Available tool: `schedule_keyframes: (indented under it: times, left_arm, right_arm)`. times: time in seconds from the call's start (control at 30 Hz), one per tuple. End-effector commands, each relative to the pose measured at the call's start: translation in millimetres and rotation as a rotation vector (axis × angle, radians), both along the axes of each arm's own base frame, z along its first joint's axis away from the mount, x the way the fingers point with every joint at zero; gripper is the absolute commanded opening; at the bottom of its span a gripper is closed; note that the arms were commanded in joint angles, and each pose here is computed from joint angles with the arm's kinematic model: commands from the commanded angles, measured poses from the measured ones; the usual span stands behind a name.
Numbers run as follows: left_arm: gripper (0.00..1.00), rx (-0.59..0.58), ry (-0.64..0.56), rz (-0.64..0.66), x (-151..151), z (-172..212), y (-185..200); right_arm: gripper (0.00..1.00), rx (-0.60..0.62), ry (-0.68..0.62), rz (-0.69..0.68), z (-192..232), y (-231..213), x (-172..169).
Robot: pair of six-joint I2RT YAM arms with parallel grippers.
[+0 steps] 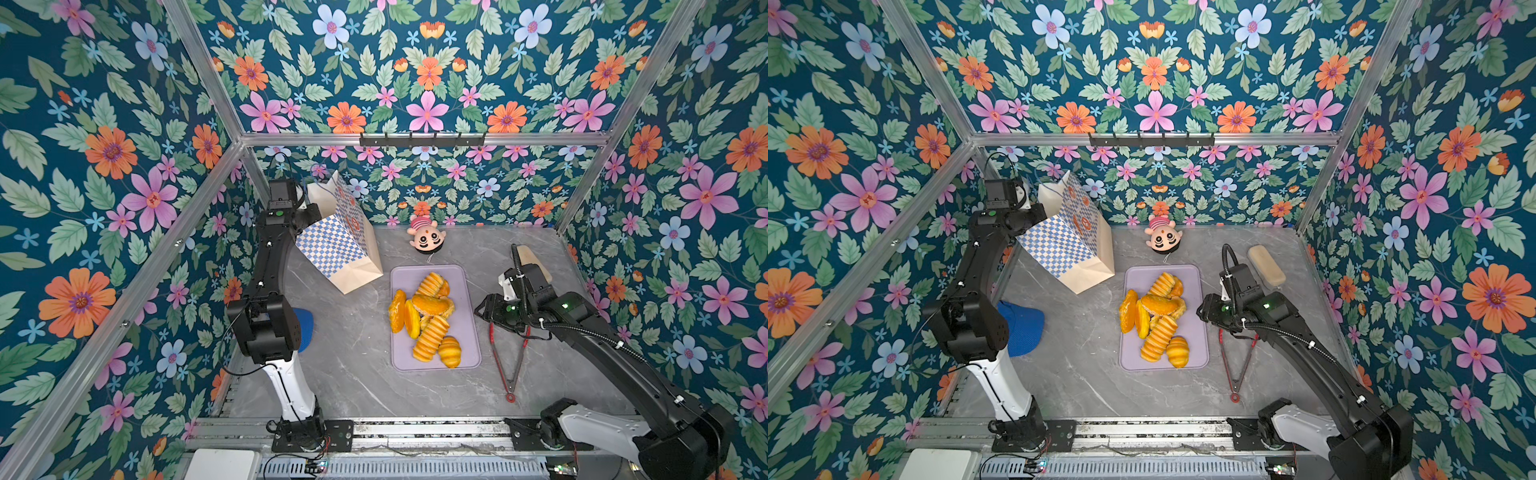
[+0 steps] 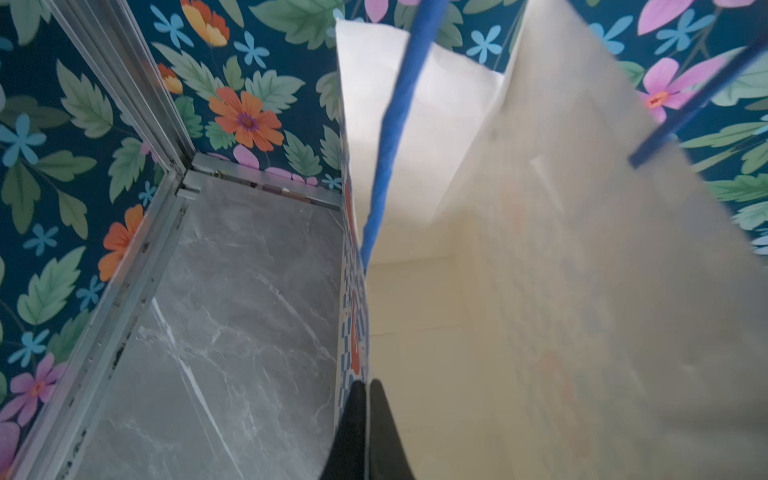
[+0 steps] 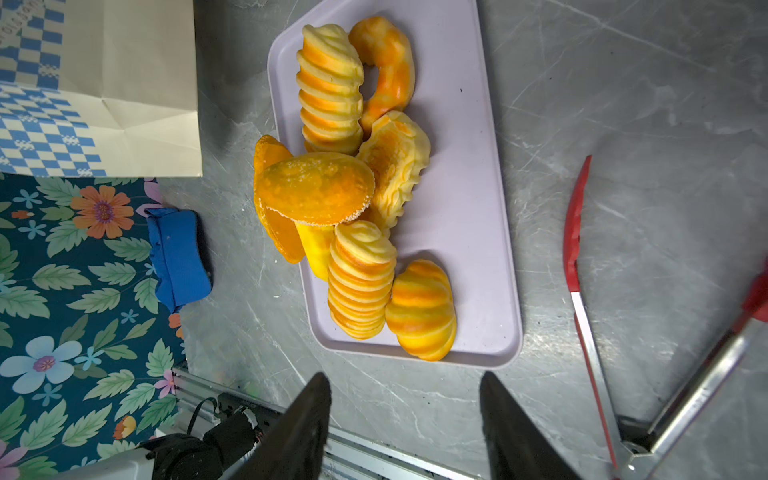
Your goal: Place the fake bread into the paper bag
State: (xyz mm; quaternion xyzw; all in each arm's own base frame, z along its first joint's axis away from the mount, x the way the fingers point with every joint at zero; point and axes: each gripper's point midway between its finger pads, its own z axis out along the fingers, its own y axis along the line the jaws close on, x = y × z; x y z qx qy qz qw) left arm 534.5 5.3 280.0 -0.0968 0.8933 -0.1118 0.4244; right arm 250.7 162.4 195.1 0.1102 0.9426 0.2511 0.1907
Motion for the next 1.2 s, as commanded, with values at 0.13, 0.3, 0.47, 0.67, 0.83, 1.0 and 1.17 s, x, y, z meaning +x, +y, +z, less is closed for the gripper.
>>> schedule_keyframes:
  times: [0.13,0.3,0.47,0.67,0.83,1.0,1.17]
  left_arm:
    - [0.0,-0.053,0.01,-0.044,-34.5,0.5,-15.3]
    - [0.0,-0.006,0.043,-0.058,-65.2,-1.5,-14.9]
    - [0.0,0.04,0.062,-0.058,-99.2,0.1,-13.8]
    - [0.0,0.095,0.087,-0.052,-135.1,-0.2,-14.5]
    - [0.0,0.087,0.092,-0.068,-159.8,-0.6,-23.2]
    - [0.0,0.163,0.13,-0.075,-175.4,-10.9,-32.4]
    - [0.0,0.256,0.135,-0.05,-183.7,-8.2,-34.9]
  right_arm:
    - [0.57,-0.049,-0.032,0.007,3.4,-4.6,7.5]
    - [0.57,-0.061,-0.044,0.019,5.1,-3.9,11.0]
    - [0.57,-0.066,-0.052,0.029,7.3,-1.6,16.1]
    - [0.57,-0.06,-0.065,0.036,12.5,1.5,20.6]
    - [0.57,-0.057,-0.074,0.037,13.6,1.4,20.1]
    - [0.57,-0.061,-0.077,0.037,13.7,0.5,20.2]
    - [0.57,-0.077,-0.073,0.033,11.8,-2.7,18.8]
